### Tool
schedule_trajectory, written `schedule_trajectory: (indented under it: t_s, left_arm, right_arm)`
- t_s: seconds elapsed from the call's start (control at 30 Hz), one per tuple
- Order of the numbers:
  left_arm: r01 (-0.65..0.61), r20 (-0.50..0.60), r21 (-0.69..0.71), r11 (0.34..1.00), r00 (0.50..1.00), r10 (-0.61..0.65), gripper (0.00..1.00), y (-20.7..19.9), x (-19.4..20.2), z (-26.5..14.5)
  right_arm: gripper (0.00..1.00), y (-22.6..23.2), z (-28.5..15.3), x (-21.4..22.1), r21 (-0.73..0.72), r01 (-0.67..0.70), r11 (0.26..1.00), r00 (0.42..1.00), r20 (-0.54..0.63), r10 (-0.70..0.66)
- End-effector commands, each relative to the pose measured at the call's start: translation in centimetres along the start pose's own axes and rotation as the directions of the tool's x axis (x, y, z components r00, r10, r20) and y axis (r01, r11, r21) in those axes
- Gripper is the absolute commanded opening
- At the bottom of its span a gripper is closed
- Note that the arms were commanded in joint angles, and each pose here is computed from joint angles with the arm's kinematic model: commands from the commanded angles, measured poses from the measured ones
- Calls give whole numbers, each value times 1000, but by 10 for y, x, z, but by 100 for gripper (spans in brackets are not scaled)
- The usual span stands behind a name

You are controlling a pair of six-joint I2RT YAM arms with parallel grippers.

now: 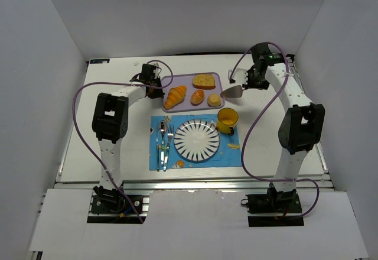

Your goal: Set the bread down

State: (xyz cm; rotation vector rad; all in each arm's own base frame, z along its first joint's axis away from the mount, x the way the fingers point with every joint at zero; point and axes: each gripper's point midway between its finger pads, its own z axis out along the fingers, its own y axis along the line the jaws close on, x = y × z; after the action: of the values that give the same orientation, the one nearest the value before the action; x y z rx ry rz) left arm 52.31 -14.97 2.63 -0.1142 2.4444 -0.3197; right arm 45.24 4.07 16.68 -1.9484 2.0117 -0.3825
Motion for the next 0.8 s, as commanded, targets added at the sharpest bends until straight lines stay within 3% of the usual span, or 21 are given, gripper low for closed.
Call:
schedule_trajectory:
  t_s: [0.0, 0.5, 0.77]
  left_arm:
    - [-6, 0, -3, 1000, 1000, 6, 21, 0, -2, 0]
    - [4, 3, 4, 1000, 1000, -4, 21, -1, -1, 1]
    - [11, -5, 2, 1000, 1000, -11, 21, -1, -1, 2]
  right_arm:
    - [0, -5, -27, 8, -38, 349, 936, 936, -27, -350]
    - [0, 13, -20, -11, -121, 421, 899, 907, 44, -418]
    - [0, 32, 25, -26, -218, 327, 919, 943, 134, -304]
